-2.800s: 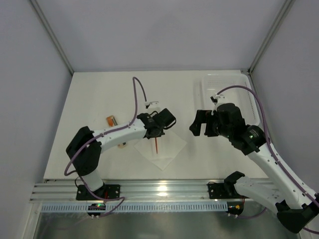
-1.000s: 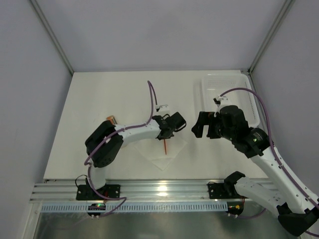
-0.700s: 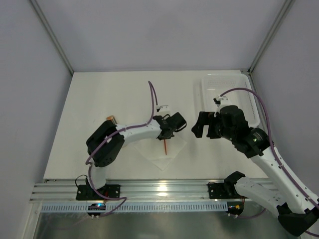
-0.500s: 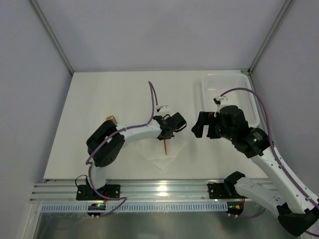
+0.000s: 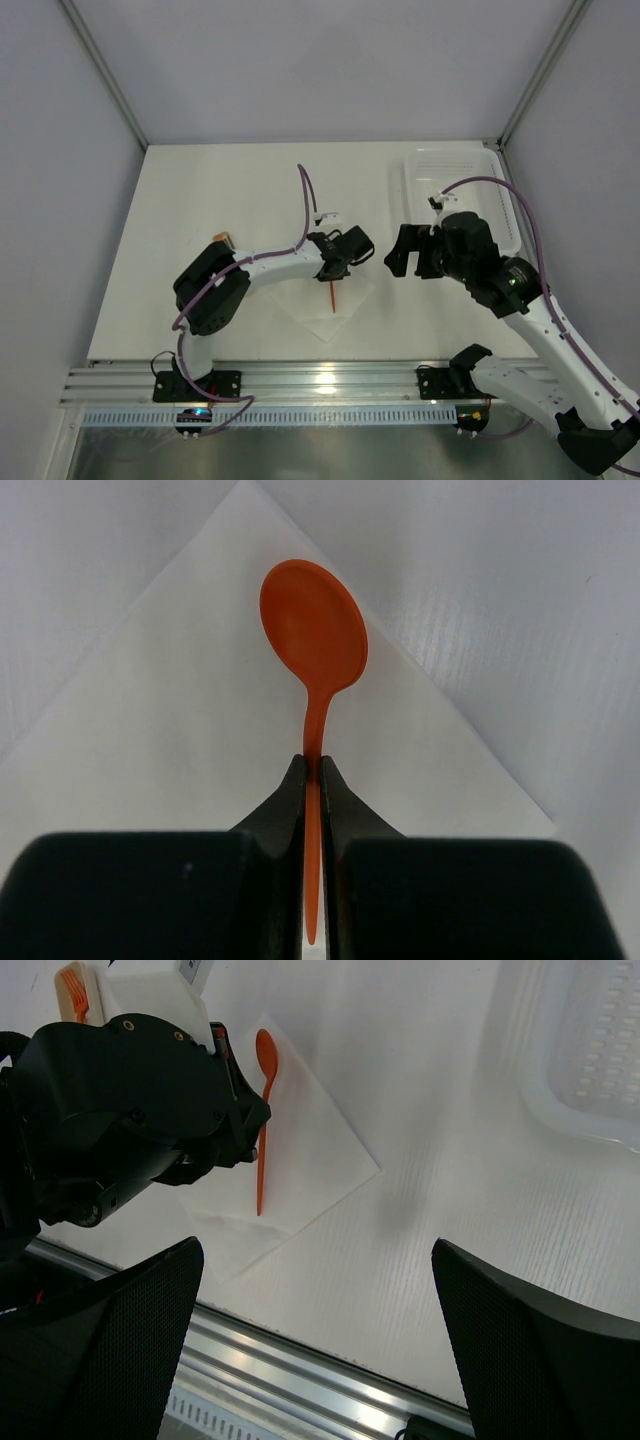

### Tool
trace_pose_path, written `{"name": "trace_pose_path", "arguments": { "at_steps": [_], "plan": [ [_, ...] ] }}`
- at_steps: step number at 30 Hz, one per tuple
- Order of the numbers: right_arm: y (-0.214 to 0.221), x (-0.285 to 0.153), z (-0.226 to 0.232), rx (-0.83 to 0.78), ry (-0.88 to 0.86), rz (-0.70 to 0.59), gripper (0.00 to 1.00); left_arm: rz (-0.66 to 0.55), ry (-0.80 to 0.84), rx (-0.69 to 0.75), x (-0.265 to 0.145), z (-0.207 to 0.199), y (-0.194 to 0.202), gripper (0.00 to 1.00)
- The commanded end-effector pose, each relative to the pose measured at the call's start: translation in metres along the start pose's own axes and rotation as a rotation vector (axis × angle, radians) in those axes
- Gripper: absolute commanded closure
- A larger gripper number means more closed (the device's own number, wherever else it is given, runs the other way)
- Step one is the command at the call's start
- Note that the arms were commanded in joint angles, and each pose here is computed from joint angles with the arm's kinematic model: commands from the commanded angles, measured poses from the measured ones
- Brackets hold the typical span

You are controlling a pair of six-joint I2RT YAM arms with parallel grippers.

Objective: Place the utensils on the paper napkin and roll it up
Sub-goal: Place the utensils on the napkin.

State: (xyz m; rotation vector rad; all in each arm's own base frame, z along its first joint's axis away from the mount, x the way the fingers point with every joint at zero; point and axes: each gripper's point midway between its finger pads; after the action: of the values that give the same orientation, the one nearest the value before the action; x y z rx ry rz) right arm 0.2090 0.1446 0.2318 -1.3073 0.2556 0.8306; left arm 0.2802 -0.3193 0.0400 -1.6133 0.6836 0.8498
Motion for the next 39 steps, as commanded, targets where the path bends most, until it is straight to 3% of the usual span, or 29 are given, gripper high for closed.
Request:
{"name": "trace_pose_path", "arguments": {
  "at_steps": [1, 39],
  "plan": [
    [-0.010, -0.009, 0.004, -0.010, -0.014, -0.042, 0.00, -0.029, 0.010, -0.017, -0.004, -0.004, -0.006, 1.00],
    [-0.010, -0.008, 0.007, -0.004, -0.034, -0.045, 0.00, 0.015, 0.011, 0.005, 0.007, -0.004, 0.009, 1.00]
  ]
}}
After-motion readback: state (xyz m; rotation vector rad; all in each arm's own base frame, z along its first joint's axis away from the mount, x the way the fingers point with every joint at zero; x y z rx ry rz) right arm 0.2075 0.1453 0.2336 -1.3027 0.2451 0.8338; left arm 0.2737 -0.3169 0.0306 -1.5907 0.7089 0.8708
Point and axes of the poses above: each gripper's point midway between its finger pads, its own x axis out along the fingers, its own z axis along the line the jaws close on, y = z × x, and after that the axes turned 5 degrees about -x, right-handed
